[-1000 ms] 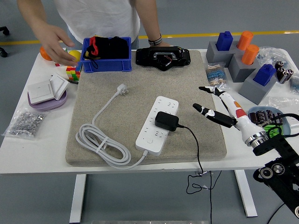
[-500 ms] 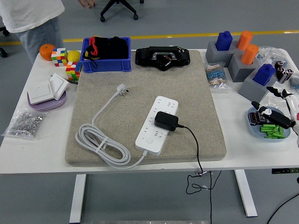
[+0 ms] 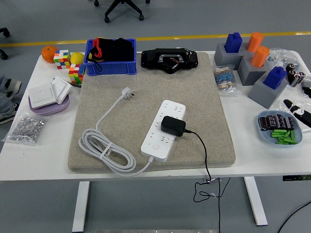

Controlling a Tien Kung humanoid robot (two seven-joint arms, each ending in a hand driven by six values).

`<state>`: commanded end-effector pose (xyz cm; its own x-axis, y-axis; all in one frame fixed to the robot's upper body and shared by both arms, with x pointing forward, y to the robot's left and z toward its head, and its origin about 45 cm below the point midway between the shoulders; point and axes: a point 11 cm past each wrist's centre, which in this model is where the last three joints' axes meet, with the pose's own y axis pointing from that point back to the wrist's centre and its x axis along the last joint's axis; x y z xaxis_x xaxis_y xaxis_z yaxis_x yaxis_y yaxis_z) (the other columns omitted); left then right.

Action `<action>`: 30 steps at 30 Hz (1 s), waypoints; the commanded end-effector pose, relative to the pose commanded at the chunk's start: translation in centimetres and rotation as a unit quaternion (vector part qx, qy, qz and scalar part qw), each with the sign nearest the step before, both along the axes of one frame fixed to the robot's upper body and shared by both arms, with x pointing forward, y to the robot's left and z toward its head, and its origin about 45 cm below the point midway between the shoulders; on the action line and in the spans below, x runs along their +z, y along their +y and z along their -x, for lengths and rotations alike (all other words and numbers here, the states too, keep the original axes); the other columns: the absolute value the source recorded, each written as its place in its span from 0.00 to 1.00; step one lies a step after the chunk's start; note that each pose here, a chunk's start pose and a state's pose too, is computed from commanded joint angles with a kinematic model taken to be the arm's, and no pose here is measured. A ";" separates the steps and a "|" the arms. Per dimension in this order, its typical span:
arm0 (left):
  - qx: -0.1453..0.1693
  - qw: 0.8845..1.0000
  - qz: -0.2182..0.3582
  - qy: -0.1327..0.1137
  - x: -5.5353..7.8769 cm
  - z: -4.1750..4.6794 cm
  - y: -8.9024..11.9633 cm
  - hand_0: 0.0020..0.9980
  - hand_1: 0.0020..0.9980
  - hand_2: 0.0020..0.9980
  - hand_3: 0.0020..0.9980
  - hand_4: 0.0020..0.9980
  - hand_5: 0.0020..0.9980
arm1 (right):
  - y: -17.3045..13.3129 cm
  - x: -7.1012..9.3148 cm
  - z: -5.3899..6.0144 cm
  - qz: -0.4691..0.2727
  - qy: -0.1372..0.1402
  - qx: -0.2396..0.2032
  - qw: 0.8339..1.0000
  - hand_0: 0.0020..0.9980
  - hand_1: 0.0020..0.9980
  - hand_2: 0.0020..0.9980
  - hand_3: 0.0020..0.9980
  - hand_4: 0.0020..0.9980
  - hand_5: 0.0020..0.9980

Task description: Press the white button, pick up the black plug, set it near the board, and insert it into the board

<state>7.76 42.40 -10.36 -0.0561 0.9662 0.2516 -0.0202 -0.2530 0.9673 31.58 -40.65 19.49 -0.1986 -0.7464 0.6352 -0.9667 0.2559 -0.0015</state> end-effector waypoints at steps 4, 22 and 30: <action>0.011 1.000 0.000 0.006 -0.2 1.09 0.0 0.71 0.67 0.59 0.68 0.66 0.27 | 0.0 -0.5 0.8 -0.006 0.003 -0.006 1.000 0.94 0.84 0.80 0.80 1.00 0.63; 0.007 1.000 0.005 0.005 -0.3 0.88 -0.4 0.71 0.67 0.59 0.68 0.66 0.27 | -0.9 -0.7 1.4 -0.017 0.001 -0.029 0.999 0.93 0.83 0.78 0.79 1.00 0.62; 0.006 1.000 0.005 0.007 -0.3 1.00 -0.5 0.71 0.67 0.58 0.68 0.66 0.27 | -1.0 -0.4 1.3 -0.023 -0.004 -0.032 0.999 0.92 0.81 0.78 0.79 0.99 0.62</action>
<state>6.76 41.91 -10.70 -0.0649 0.9678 0.2431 -0.0038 -0.2439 0.9698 30.32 -41.65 19.09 -0.2507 -0.7602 0.5995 -0.9487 0.3163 0.0044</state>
